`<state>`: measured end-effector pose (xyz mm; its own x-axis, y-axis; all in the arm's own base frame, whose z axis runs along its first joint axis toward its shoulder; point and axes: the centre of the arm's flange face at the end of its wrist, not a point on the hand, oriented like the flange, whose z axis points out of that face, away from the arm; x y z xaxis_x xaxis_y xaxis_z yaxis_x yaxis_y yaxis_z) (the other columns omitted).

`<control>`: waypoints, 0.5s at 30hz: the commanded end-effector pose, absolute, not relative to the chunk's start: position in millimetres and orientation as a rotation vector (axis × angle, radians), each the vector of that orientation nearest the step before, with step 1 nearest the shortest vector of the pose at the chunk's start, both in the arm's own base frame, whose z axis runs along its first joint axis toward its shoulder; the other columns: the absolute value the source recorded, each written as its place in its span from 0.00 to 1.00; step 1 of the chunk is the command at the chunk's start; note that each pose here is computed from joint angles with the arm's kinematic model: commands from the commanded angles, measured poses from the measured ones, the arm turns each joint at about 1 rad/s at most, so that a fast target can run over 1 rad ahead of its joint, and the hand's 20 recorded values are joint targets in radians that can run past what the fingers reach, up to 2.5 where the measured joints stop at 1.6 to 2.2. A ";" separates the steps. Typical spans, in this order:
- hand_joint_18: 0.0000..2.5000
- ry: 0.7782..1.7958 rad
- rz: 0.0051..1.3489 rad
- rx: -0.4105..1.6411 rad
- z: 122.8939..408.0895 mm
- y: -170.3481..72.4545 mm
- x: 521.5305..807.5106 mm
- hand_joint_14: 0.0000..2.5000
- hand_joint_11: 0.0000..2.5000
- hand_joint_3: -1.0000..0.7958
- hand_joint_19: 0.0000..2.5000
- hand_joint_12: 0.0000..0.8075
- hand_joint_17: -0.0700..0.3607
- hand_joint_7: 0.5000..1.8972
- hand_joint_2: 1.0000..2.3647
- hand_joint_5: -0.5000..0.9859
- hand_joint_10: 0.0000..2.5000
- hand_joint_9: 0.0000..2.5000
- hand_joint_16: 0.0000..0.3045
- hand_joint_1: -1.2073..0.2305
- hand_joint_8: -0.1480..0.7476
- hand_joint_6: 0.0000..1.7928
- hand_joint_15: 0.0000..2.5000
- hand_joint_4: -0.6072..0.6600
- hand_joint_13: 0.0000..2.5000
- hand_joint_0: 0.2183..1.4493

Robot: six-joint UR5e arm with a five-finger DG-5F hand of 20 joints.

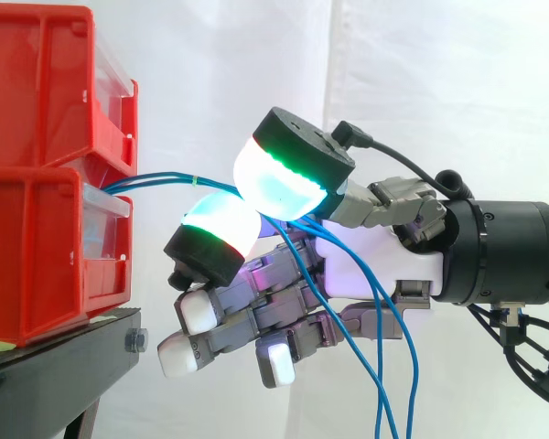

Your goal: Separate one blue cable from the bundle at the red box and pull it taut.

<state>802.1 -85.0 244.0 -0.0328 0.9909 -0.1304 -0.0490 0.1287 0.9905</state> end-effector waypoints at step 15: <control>0.37 1.258 1.161 1.061 244.1 -85.5 802.2 0.01 0.29 0.28 0.29 0.51 0.44 0.49 0.00 0.24 0.01 0.39 0.18 0.42 0.57 0.41 0.17 0.62 0.32 0.23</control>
<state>802.1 -85.5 244.1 -0.0321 0.9910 -0.1303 -0.0500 0.1286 0.9904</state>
